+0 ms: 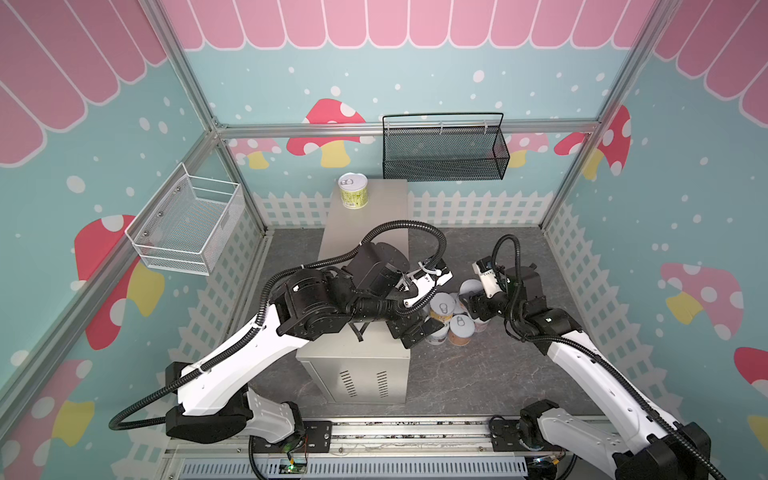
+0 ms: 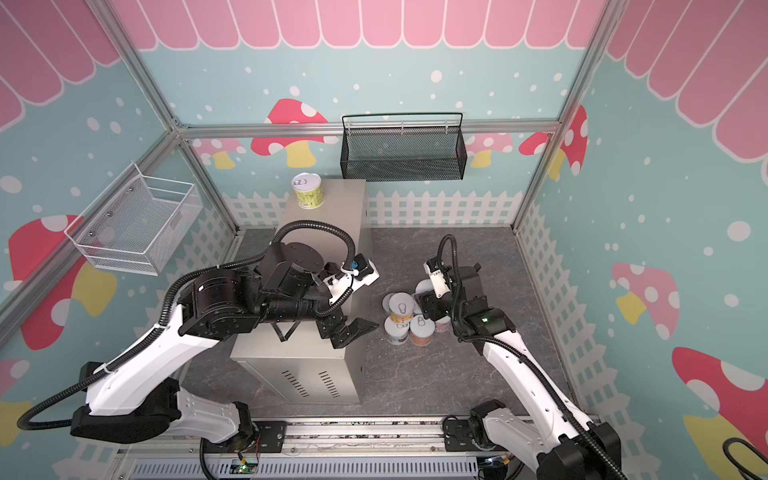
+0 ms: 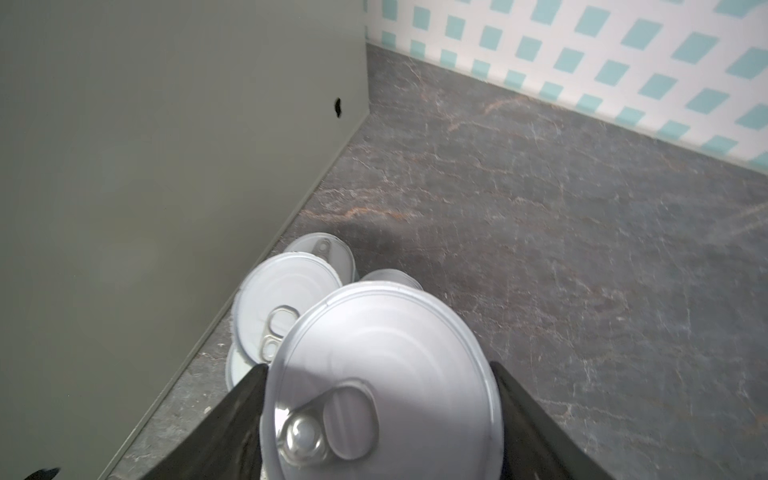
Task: Place and organize the canned foods onto the counter
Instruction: 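Lift the pink-labelled can with the right gripper and carry it over the counter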
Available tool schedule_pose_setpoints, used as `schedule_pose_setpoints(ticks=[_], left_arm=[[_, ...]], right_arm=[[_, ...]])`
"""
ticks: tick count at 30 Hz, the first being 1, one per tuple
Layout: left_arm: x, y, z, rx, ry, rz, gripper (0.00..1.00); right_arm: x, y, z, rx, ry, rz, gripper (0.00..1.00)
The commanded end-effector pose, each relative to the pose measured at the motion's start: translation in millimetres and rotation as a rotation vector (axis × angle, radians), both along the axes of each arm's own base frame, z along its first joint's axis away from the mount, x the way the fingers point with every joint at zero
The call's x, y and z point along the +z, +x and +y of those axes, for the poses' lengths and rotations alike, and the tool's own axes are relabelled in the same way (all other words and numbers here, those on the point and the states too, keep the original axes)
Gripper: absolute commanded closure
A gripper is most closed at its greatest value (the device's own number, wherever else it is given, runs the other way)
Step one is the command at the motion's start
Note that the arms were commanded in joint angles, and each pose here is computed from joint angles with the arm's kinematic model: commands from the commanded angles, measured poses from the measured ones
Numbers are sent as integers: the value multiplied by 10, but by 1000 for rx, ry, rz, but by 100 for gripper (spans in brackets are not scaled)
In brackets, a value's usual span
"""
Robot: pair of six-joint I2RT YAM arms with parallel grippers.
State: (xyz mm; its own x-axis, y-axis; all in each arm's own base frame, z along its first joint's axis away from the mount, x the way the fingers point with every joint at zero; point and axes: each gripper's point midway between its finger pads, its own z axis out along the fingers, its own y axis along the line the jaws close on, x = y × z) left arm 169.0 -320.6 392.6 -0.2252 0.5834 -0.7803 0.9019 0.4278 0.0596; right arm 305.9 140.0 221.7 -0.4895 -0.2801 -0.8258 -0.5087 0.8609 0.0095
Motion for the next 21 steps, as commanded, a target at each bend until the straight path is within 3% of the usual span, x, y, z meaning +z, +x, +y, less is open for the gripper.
schedule_pose_setpoints(ticks=[1, 21], left_arm=[[68, -57, 9, -17, -30, -6, 1], [167, -54, 183, 34, -82, -49, 1]], right_arm=[[564, -65, 227, 150, 67, -149, 36], [1690, -371, 522, 390, 182, -314, 37]])
